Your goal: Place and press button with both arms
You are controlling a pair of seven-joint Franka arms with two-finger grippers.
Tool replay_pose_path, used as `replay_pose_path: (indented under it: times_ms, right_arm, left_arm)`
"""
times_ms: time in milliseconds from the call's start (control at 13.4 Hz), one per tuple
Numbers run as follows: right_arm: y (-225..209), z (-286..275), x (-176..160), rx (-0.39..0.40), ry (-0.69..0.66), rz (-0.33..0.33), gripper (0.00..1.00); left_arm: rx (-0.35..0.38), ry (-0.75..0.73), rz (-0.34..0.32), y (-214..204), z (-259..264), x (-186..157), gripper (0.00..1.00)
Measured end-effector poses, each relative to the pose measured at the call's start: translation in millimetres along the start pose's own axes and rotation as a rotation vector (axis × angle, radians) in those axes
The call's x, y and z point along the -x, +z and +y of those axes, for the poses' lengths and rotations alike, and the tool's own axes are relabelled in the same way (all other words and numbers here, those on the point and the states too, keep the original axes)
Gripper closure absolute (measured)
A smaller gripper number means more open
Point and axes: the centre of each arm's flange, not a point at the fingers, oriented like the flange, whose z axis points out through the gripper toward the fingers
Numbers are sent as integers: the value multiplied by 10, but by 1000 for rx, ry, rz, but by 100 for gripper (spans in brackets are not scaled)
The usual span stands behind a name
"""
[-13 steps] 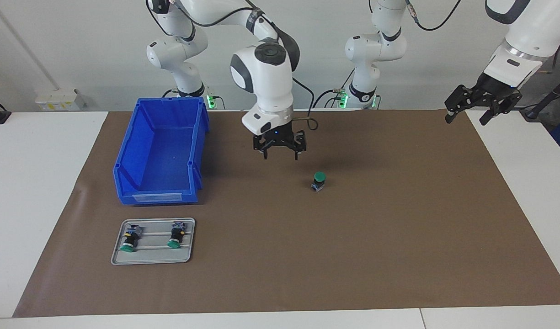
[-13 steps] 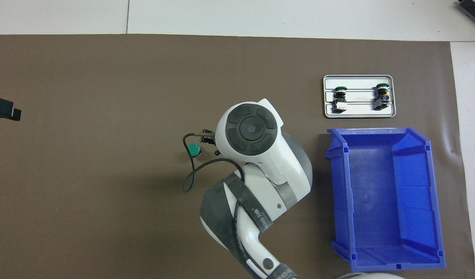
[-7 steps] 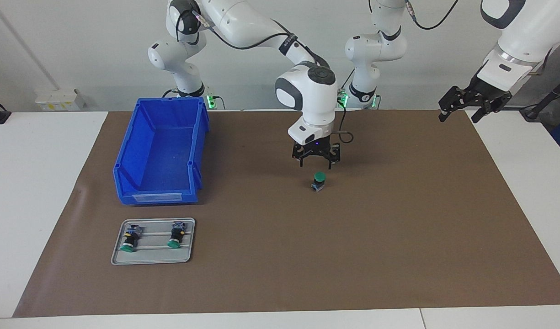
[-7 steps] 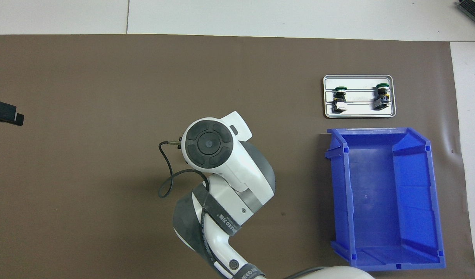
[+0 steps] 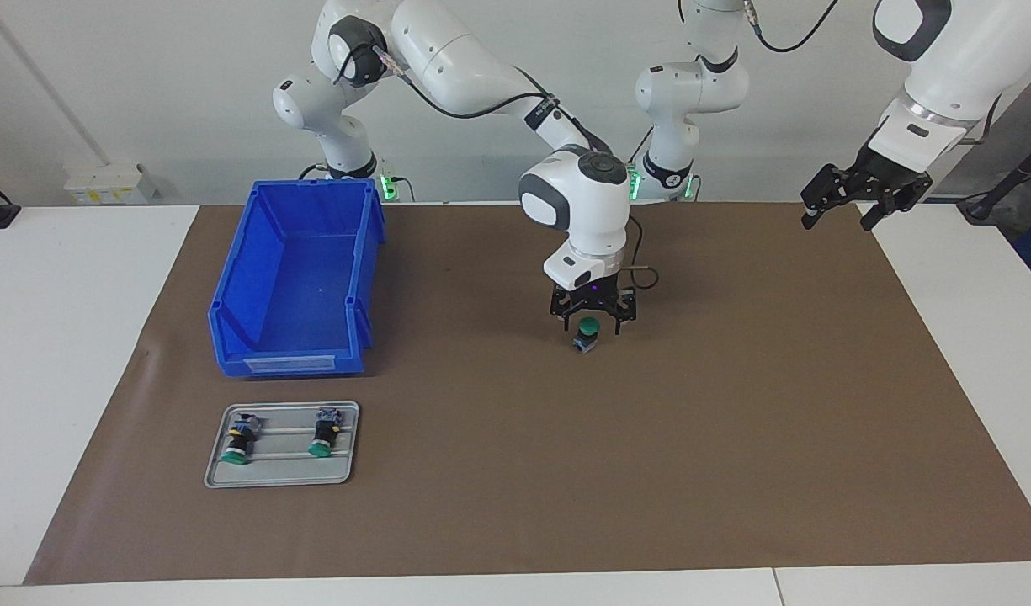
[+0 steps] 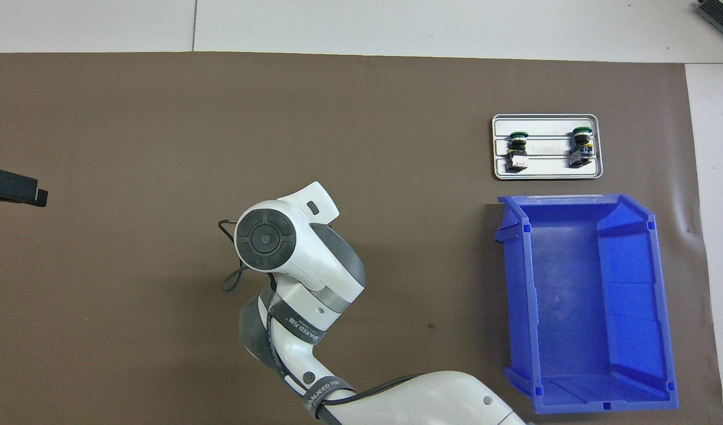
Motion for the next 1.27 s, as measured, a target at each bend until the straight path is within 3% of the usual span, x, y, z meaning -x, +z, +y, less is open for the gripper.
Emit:
replay_pose_path:
  times_ms: [225, 300, 374, 524, 749, 1273]
  right_arm:
    - [133, 39, 63, 18, -4, -13, 1]
    - [191, 51, 91, 21, -7, -15, 4]
    - [233, 57, 106, 19, -8, -15, 15]
    - [235, 54, 100, 12, -7, -10, 20]
    - [212, 42, 95, 7, 26, -7, 58]
    - [102, 62, -11, 32, 37, 65, 58]
  left_arm:
    - [0, -2, 0, -1, -9, 2, 0]
    - [0, -3, 0, -1, -17, 3, 0]
    - [0, -4, 0, -1, -20, 4, 0]
    - [0, -3, 0, -1, -19, 4, 0]
    - [0, -4, 0, 0, -19, 4, 0]
    - [0, -4, 0, 0, -19, 4, 0]
